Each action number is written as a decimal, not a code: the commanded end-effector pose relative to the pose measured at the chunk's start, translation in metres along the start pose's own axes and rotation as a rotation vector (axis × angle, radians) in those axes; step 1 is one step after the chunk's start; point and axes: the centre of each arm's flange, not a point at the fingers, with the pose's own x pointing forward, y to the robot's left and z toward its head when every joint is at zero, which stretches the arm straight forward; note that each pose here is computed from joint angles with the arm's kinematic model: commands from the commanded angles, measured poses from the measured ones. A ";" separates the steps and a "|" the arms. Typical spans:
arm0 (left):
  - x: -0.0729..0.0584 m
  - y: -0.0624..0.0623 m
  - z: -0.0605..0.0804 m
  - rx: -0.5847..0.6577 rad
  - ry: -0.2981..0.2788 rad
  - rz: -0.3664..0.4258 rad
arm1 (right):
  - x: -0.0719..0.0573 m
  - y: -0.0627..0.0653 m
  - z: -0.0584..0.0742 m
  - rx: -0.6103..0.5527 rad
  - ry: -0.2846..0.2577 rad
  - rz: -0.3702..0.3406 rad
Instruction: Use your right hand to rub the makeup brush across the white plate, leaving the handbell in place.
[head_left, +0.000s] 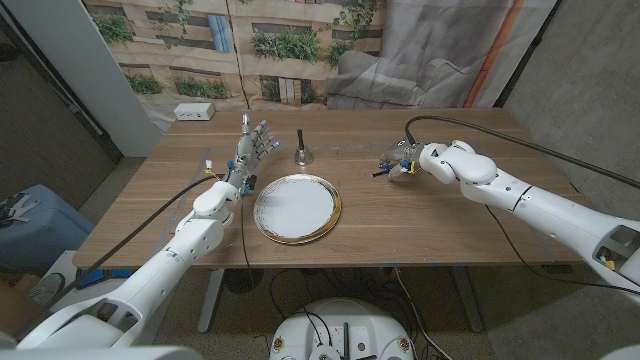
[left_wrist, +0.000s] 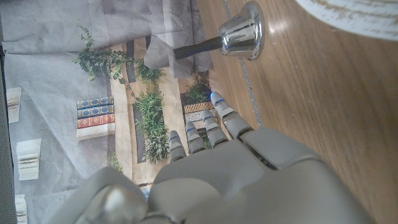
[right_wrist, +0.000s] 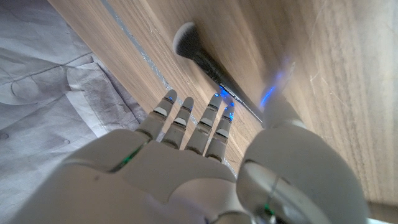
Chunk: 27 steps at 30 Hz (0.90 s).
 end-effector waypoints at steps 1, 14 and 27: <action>0.000 0.000 0.000 0.000 0.000 0.000 | 0.004 -0.003 0.001 -0.011 -0.004 0.006; 0.000 0.000 0.000 0.000 0.000 0.000 | 0.007 -0.002 0.001 -0.024 0.007 -0.032; 0.000 0.000 0.000 0.000 0.000 0.000 | 0.010 0.002 0.002 -0.043 0.010 -0.051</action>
